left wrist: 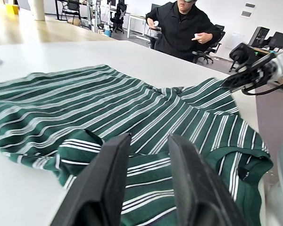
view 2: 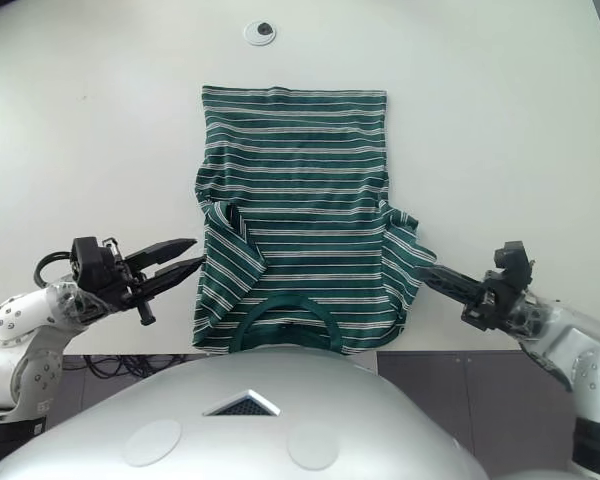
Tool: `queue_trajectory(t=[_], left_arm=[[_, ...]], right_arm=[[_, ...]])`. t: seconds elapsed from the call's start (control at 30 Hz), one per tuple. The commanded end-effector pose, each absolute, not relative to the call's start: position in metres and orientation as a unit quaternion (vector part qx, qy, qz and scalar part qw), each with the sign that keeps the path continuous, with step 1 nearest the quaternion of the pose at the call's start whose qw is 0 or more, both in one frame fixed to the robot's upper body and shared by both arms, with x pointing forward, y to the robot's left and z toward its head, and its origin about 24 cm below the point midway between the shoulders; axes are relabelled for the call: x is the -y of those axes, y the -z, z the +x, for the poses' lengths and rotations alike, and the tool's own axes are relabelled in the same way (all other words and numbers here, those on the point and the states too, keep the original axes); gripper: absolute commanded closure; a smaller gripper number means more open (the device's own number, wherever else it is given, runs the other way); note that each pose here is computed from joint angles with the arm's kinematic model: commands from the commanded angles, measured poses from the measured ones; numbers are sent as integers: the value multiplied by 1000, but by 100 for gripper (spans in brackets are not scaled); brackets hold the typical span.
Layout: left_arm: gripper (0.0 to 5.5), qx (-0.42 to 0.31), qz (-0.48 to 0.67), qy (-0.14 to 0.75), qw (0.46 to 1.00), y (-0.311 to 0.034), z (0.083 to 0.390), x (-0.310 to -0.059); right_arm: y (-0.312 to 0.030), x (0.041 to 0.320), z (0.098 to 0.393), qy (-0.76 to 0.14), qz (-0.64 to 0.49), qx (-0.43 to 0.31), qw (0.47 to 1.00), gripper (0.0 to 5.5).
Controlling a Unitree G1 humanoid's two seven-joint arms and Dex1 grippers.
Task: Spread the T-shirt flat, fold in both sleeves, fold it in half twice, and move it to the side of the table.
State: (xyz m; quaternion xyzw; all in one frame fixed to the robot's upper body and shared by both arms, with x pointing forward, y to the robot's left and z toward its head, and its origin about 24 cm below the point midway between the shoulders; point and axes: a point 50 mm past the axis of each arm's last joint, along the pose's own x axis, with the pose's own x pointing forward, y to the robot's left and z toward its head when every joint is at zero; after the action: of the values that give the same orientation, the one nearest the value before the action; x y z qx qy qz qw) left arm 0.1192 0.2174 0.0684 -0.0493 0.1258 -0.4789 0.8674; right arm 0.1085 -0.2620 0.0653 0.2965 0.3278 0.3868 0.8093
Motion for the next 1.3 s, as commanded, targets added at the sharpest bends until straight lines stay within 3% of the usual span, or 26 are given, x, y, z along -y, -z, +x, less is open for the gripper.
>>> queue_trajectory(t=[0.03, 0.2, 0.37, 0.53, 0.77, 0.9, 1.0, 1.13, 1.3], left_arm=[[408, -132, -35, 484, 864, -70, 120, -219], [408, -163, 26, 496, 853, -56, 111, -222], [408, -159, 39, 496, 853, -54, 110, -226], [408, -151, 64, 487, 858, -55, 113, -233], [408, -133, 277, 506, 806, -41, 105, -262], [408, -106, 407, 542, 728, -38, 91, -278], [408, -69, 446, 566, 690, -40, 88, -277], [386, -42, 446, 601, 661, -33, 80, -265], [317, -8, 446, 625, 640, -25, 77, -251]], right_arm=[[-63, 234, 118, -417, 310, -308, 797, 549], [-56, 197, 129, -455, 290, -327, 776, 549], [-51, 177, 136, -465, 269, -332, 775, 549], [-51, 174, 137, -472, 265, -330, 774, 475], [-67, 191, 136, -493, 224, -301, 785, 463], [-62, 231, 129, -472, 21, -276, 837, 463], [-58, 248, 110, -507, -60, -272, 816, 463], [-51, 251, 97, -559, -141, -235, 783, 458], [-32, 237, 75, -613, -252, -180, 727, 378]])
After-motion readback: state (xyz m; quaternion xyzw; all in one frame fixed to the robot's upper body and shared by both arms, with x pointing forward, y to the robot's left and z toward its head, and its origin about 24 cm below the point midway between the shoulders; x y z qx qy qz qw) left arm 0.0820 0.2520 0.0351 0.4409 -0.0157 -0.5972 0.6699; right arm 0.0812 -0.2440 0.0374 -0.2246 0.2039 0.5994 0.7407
